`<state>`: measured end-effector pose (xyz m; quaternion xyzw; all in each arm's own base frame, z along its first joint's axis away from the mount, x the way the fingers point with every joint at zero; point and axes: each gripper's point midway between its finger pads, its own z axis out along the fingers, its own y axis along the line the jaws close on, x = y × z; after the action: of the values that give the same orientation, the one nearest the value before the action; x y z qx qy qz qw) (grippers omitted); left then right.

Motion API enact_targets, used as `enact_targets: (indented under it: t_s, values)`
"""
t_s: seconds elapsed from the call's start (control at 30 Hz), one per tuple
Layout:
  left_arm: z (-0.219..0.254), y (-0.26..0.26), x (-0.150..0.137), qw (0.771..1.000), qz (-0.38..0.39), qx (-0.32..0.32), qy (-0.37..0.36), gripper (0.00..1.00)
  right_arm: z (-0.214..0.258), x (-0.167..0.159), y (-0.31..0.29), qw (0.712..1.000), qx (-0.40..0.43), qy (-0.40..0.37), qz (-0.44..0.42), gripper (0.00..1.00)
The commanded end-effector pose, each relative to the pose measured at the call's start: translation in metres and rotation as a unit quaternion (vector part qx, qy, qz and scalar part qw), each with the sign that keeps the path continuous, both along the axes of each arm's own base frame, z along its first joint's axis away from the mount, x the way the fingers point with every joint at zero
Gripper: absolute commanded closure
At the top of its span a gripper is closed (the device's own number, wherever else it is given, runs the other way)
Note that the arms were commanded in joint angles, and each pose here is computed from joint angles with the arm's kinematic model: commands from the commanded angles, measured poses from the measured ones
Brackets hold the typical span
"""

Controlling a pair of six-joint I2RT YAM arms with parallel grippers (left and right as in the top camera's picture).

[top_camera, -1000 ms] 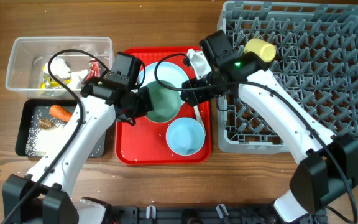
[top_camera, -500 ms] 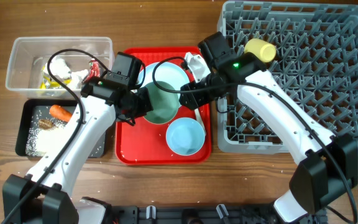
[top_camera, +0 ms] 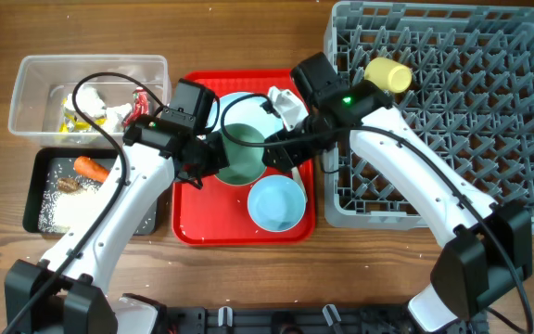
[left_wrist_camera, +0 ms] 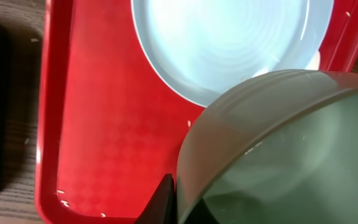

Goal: Sort waste into correct bins and load items into the dishwasher rack
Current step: 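Lift the bowl and pass it to the right gripper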

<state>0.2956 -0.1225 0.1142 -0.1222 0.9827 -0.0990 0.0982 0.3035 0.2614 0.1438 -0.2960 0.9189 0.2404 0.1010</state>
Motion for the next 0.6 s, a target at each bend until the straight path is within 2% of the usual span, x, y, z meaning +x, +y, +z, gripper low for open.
enact_targets:
  t_s: [0.0,0.27,0.4,0.5,0.53,0.57]
  values:
    - [0.009,-0.014,-0.001,0.999,-0.007,-0.039,0.001,0.96,0.018,0.014,0.009,0.999,0.024,-0.031,-0.025,0.37]
    - [0.013,-0.026,0.0,0.997,-0.017,-0.071,0.002,0.96,-0.003,0.03,0.008,0.998,0.002,-0.035,-0.053,0.37]
    - [0.015,-0.032,0.002,0.996,-0.022,-0.088,-0.003,0.96,-0.005,0.031,0.01,0.998,0.005,-0.033,-0.051,0.49]
    - [0.016,-0.033,0.002,0.996,-0.022,-0.09,-0.003,0.96,-0.006,0.032,0.01,0.998,0.005,-0.033,-0.051,0.53]
    - [0.016,-0.034,0.002,0.995,-0.023,-0.092,-0.004,0.96,-0.006,0.032,0.01,0.998,0.005,-0.033,-0.051,0.5]
    - [0.016,-0.034,0.003,0.995,-0.024,-0.094,-0.005,0.96,-0.007,0.032,0.01,0.998,0.005,-0.032,-0.051,0.36]
